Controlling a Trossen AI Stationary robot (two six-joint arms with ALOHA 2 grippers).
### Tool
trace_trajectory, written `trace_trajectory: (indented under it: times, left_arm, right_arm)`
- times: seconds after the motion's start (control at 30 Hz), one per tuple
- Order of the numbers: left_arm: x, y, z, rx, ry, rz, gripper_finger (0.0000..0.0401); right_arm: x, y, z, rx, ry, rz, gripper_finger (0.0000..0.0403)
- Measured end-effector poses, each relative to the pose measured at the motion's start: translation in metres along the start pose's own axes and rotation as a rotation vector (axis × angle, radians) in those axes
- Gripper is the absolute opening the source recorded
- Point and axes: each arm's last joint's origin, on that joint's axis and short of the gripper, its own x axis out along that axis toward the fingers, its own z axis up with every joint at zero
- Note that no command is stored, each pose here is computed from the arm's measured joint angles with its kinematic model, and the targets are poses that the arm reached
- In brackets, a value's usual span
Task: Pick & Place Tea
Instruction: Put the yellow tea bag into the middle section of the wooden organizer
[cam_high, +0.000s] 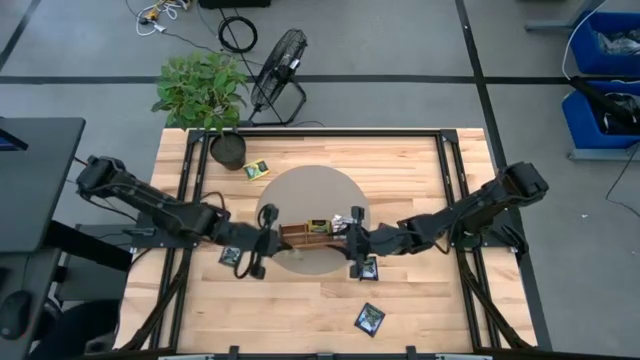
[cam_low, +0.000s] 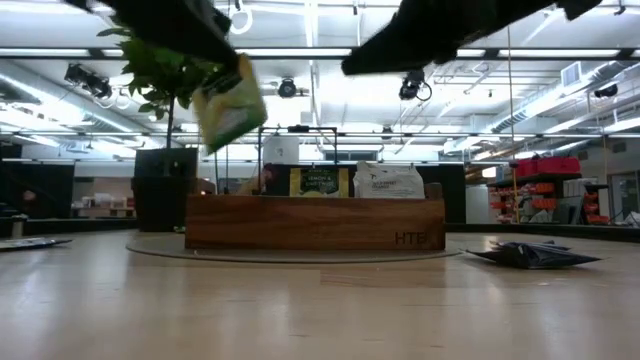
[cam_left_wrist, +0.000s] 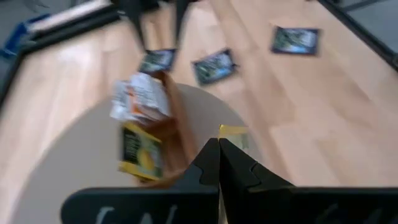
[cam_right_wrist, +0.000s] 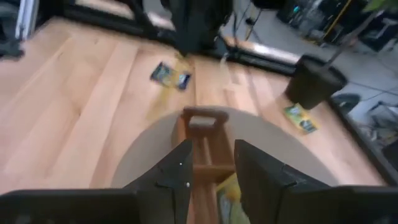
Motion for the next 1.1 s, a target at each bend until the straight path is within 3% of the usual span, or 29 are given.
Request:
trace_trajectory:
  times: [0.57, 1.1]
  left_arm:
    - [0.012, 0.066, 0.018, -0.099, -0.036, 0.043, 0.0001]
    - [0.069, 0.077, 0.018, -0.137, 0.114, 0.039, 0.0001]
  right_arm:
    - [-0.032, 0.016, 0.009, -0.061, 0.016, -0.238, 0.0126]
    - [-0.038, 0.022, 0.007, -0.084, 0.033, -0.314, 0.0126]
